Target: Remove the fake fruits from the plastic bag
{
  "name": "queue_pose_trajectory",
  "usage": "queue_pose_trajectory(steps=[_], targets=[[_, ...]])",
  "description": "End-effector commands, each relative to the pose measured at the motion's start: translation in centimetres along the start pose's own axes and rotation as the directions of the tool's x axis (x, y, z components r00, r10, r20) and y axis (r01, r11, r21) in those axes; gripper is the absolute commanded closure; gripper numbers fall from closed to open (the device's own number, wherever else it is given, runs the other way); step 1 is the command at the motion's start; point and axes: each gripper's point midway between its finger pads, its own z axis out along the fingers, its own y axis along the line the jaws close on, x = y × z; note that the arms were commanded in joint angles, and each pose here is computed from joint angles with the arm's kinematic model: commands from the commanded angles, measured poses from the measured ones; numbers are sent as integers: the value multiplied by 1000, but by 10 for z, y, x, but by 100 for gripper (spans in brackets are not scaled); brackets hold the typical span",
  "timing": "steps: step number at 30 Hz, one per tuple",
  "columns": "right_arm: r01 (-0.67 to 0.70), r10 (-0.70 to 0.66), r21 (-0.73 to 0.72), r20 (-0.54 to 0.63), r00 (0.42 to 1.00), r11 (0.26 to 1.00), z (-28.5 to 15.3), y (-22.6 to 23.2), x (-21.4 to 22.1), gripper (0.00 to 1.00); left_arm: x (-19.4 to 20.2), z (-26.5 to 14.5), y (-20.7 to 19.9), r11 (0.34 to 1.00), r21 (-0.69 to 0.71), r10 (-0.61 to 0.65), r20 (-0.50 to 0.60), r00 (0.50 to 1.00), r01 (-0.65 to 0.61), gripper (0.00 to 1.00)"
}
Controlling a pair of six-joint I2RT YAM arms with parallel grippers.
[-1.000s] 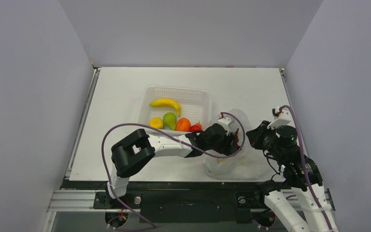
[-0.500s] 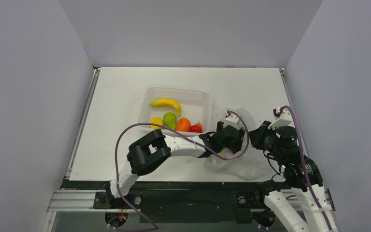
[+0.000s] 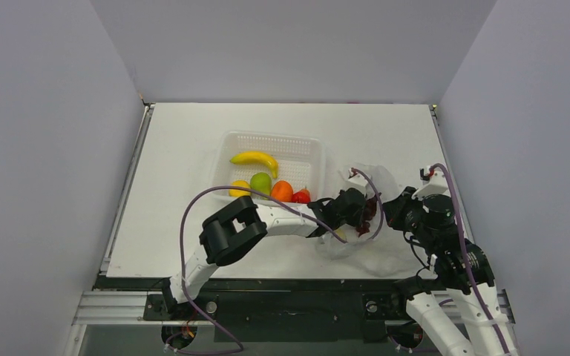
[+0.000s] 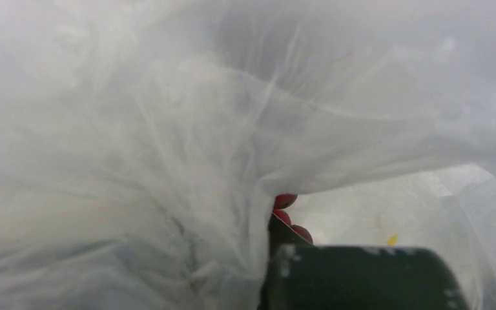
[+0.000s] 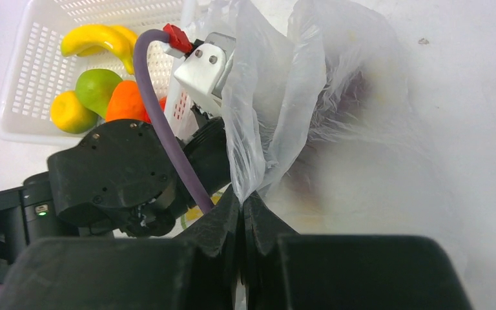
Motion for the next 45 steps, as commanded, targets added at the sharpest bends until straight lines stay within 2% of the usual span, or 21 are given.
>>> queue_pose_trajectory(steps=[1,2,3,9,12,19,27,35,40,45], targets=[[3,-2,-13,15,1000,1000,2,1,1,100,-19,-32,-23,994,111,18,-48,999,-13,92],[-1,1,-10,14,1000,1000,2,0,1,100,-21,-36,-26,992,123,14,-47,999,-9,100],[-6,6,0,21,1000,1000,2,-2,1,100,-32,-45,-34,988,157,4,-36,999,1,100],[-23,21,33,42,999,999,2,-7,-2,100,-54,-76,-49,971,238,-23,-21,1000,27,100],[-43,37,95,65,997,995,4,-18,-4,100,-62,-94,-63,950,311,-27,-33,999,36,100],[-58,54,134,31,998,989,14,-25,4,100,-85,-135,-83,908,417,-43,-26,999,50,100],[-83,79,164,28,996,983,20,-30,9,100,-128,-192,-90,892,451,-6,38,999,-11,100],[-102,103,221,6,995,970,30,-40,17,100,-168,-260,-109,811,581,-7,122,993,-66,100],[-87,96,190,-38,995,978,34,-35,25,100,-190,-273,-92,846,527,-26,200,979,-86,100],[-95,93,173,21,995,980,24,-32,13,100,-199,-263,-63,895,442,-50,221,974,-54,100]])
